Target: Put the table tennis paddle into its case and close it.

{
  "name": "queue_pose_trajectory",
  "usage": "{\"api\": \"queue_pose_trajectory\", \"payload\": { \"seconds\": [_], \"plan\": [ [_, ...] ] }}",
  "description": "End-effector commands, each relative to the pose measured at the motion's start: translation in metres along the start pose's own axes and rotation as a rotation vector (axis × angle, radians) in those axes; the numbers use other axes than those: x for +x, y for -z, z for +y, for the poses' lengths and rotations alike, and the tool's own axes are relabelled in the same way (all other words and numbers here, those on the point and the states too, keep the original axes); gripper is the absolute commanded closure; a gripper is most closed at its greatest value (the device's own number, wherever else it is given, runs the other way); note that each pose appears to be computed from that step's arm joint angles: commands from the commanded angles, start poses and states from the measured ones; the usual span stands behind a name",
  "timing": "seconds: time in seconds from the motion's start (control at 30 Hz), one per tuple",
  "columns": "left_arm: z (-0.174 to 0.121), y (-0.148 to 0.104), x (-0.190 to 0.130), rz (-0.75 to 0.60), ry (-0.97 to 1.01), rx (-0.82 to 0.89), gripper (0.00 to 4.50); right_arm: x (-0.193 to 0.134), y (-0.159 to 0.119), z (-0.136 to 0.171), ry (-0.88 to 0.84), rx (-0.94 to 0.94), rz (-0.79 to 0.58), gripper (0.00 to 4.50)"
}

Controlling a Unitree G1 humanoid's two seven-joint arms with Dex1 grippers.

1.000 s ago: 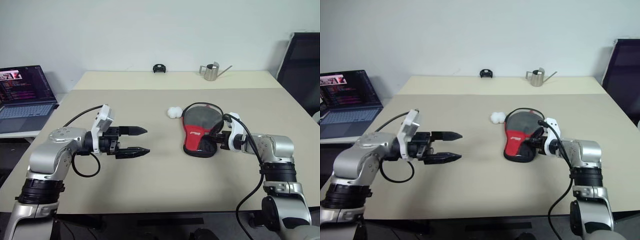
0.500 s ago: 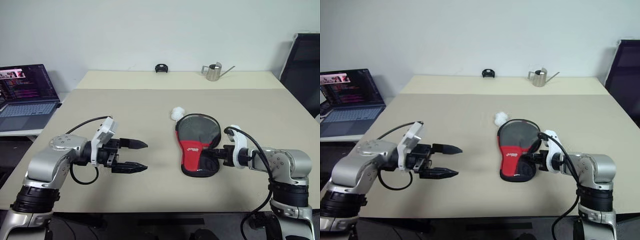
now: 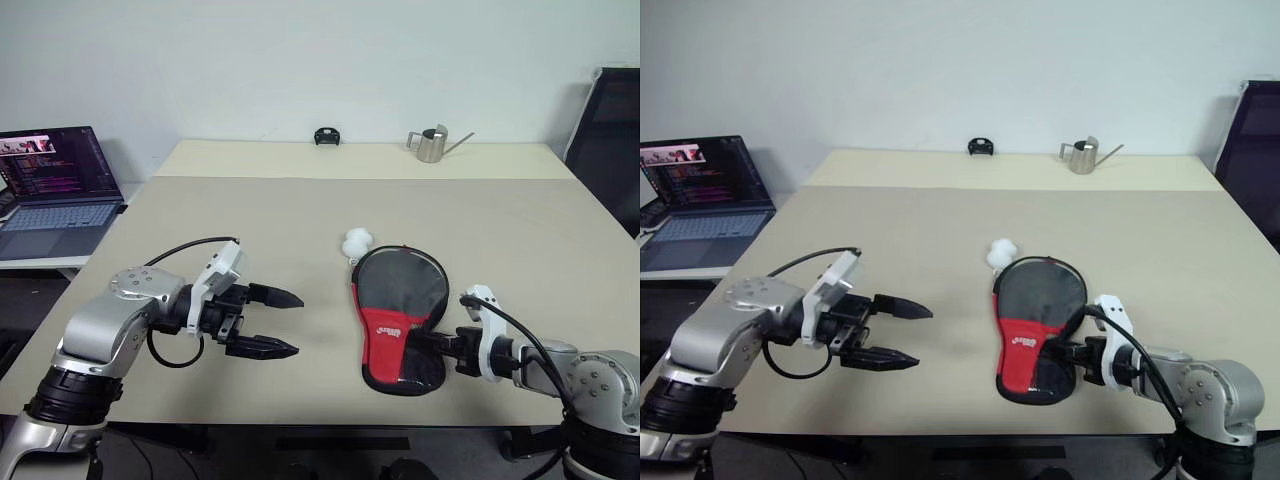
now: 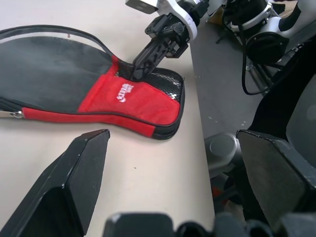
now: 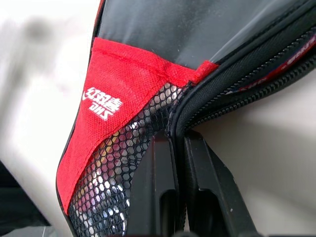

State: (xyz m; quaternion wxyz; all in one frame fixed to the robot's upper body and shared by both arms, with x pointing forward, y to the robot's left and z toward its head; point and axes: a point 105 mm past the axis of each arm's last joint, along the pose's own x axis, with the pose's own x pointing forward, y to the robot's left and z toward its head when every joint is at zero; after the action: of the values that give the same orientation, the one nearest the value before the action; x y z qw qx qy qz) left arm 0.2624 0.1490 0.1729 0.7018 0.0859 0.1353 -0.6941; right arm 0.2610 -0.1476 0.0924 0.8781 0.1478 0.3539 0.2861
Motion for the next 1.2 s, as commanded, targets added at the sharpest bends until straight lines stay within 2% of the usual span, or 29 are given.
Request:
{"api": "queue_pose_trajectory", "payload": {
  "seconds": [0.03, 0.43, 0.63, 0.73, 0.83, 1.03, 1.2],
  "plan": [
    [-0.005, -0.012, 0.0, -0.002, 0.031, 0.047, 0.0, -0.01, 0.005, 0.009, -0.03, -0.026, 0.001, 4.49],
    [-0.004, -0.013, 0.003, -0.007, 0.04, 0.043, 0.0, -0.008, 0.017, 0.02, -0.047, 0.012, 0.014, 4.49],
    [-0.005, -0.013, 0.005, -0.008, 0.041, 0.044, 0.0, -0.014, 0.02, 0.001, 0.066, 0.009, 0.042, 4.49],
    [-0.006, -0.012, 0.005, -0.007, 0.04, 0.044, 0.0, -0.024, 0.024, -0.01, 0.112, 0.023, 0.043, 3.68],
    [-0.006, -0.011, 0.004, -0.01, 0.034, 0.042, 0.0, -0.038, 0.03, -0.017, 0.149, 0.043, 0.033, 2.68],
    [-0.005, -0.01, 0.006, -0.015, 0.033, 0.04, 0.0, -0.047, 0.02, -0.011, 0.125, 0.015, -0.032, 0.77],
    [-0.002, -0.011, 0.009, -0.025, 0.032, 0.042, 0.0, -0.054, -0.009, -0.006, 0.098, -0.051, -0.138, 0.77]
  ]
}}
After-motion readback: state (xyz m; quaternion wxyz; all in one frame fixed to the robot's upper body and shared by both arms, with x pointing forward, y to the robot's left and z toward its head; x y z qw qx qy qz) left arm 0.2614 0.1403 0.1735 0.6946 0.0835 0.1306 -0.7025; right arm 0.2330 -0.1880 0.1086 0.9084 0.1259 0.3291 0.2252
